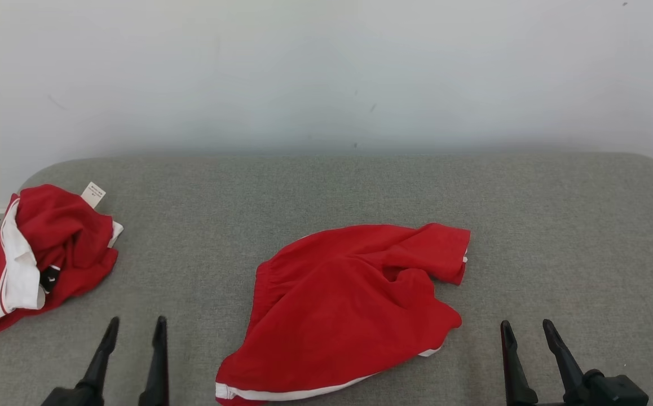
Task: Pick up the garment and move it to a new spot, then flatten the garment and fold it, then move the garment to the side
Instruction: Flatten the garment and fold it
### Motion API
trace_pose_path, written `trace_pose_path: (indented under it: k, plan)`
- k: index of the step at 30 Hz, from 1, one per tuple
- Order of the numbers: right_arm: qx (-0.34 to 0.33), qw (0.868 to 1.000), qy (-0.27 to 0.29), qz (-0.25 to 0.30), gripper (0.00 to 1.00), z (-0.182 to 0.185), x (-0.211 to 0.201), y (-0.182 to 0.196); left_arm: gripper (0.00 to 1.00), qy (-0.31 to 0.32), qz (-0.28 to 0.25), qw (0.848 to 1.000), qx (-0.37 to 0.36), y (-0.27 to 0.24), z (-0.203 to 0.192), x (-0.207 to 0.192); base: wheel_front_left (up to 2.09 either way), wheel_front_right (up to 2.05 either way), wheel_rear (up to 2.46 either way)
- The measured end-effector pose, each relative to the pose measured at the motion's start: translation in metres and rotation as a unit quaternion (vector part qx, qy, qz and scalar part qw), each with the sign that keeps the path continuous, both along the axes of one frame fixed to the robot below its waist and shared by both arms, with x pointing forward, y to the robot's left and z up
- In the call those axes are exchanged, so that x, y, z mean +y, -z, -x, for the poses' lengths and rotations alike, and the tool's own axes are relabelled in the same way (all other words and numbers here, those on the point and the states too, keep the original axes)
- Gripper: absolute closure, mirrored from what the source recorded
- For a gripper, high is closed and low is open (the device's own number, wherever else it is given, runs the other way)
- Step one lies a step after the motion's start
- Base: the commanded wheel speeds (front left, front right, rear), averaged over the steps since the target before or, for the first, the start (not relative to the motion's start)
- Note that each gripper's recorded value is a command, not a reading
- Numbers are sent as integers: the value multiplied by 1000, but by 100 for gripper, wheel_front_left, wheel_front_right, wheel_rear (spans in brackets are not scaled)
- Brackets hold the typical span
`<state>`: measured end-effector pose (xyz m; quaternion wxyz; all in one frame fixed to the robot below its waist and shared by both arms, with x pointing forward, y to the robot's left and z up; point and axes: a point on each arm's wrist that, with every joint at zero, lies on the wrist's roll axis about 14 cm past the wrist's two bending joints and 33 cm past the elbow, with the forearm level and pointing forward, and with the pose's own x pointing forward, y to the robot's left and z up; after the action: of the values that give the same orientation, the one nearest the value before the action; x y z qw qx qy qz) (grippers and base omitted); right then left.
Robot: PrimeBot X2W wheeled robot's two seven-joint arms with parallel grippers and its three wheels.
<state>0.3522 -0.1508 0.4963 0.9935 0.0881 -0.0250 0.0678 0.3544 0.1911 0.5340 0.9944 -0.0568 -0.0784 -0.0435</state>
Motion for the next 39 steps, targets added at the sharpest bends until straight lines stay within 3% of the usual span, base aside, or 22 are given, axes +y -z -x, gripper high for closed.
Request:
trace_pose_path:
  k: [11,21,33,34,35,39]
  plan:
    - [24,1000,-1,7,0,0,-1,15,0,-31,2,999,21,16,11,16,0,0,0]
    - [42,995,-63,60,0,-45,18,20,0,-42,12,999,27,21,14,20,0,0,0]
    - [172,976,-107,83,0,-60,41,90,0,-68,20,997,39,28,22,31,0,0,0]
    - [179,974,-112,81,75,-60,44,94,0,-70,21,996,41,30,23,32,0,0,0]
    - [182,973,-115,78,100,-60,47,96,0,-72,21,996,43,30,24,33,0,0,0]
    - [184,973,-121,72,100,-60,53,97,0,-75,21,996,44,32,26,35,0,0,0]
